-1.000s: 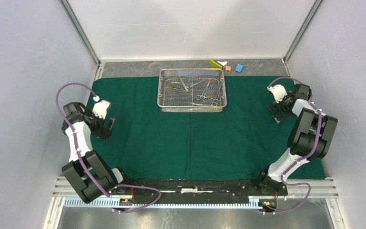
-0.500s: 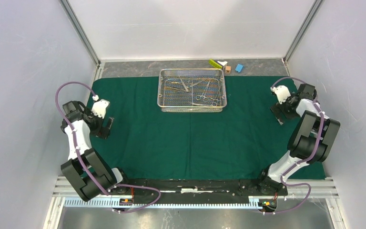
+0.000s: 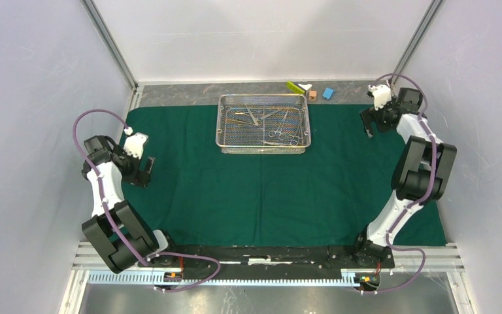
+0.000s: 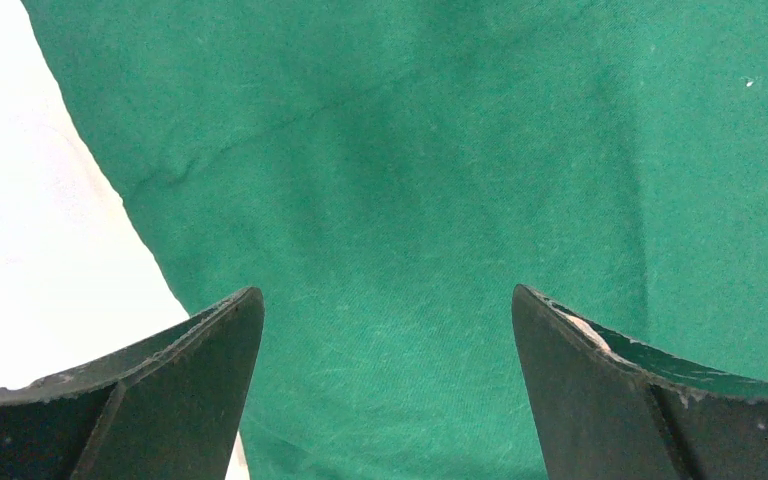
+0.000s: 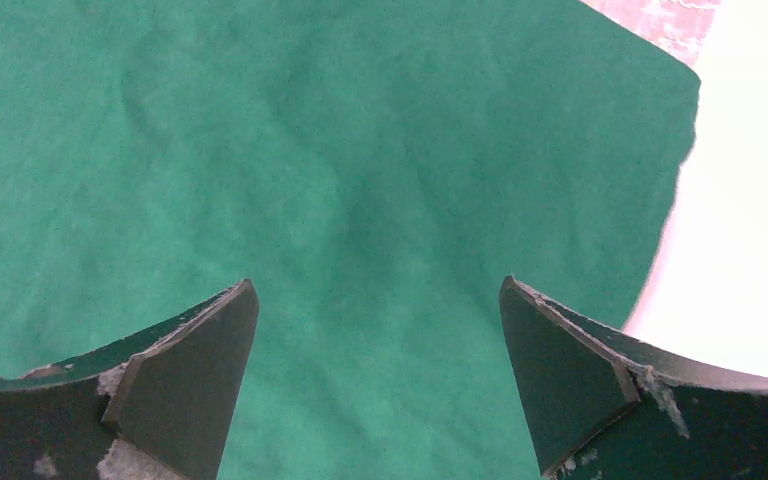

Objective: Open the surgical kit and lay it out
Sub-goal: Smooth out the surgical kit at the center of the board.

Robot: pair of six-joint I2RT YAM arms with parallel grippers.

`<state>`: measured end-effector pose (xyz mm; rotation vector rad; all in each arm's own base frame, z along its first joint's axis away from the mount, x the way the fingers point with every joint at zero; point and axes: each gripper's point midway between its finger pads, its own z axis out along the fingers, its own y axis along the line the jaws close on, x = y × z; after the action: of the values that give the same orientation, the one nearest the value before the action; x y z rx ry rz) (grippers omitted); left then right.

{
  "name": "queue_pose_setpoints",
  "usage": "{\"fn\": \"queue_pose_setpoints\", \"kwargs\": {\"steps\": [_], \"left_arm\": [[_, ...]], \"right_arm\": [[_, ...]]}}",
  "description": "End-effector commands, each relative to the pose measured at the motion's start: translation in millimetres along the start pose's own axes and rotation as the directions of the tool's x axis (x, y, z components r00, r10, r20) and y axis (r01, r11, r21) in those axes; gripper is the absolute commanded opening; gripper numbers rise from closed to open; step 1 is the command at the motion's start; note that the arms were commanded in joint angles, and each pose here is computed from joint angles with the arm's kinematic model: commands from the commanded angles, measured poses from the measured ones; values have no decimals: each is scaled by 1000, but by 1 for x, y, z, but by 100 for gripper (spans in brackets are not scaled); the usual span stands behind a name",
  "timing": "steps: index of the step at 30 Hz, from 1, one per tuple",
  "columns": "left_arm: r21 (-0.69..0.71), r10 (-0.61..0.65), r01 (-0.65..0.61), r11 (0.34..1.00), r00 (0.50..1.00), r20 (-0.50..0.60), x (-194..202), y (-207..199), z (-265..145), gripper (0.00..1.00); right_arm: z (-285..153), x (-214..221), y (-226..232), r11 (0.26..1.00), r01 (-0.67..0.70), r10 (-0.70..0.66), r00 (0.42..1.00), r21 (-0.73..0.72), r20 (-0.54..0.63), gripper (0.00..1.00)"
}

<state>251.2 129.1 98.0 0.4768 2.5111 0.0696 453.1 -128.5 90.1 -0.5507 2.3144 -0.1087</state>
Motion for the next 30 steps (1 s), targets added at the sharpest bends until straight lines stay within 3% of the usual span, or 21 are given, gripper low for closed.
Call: {"fn": "queue_pose_setpoints", "kwargs": {"steps": [1,9,21,30], "left_arm": [[-5,-28,28,1000,997,66,-22,5,-3,100],[-11,-25,26,1000,998,57,-21,8,1,100],[-22,-16,16,1000,999,43,-18,11,2,100],[-42,-62,66,997,995,82,-29,17,0,100]], "right_arm": [[28,-23,-19,995,-78,75,996,65,42,99],[60,1,-30,992,-50,55,997,115,-48,99],[62,25,-34,989,16,3,992,146,-128,99],[37,-7,-44,987,16,-7,998,158,-56,98]]}}
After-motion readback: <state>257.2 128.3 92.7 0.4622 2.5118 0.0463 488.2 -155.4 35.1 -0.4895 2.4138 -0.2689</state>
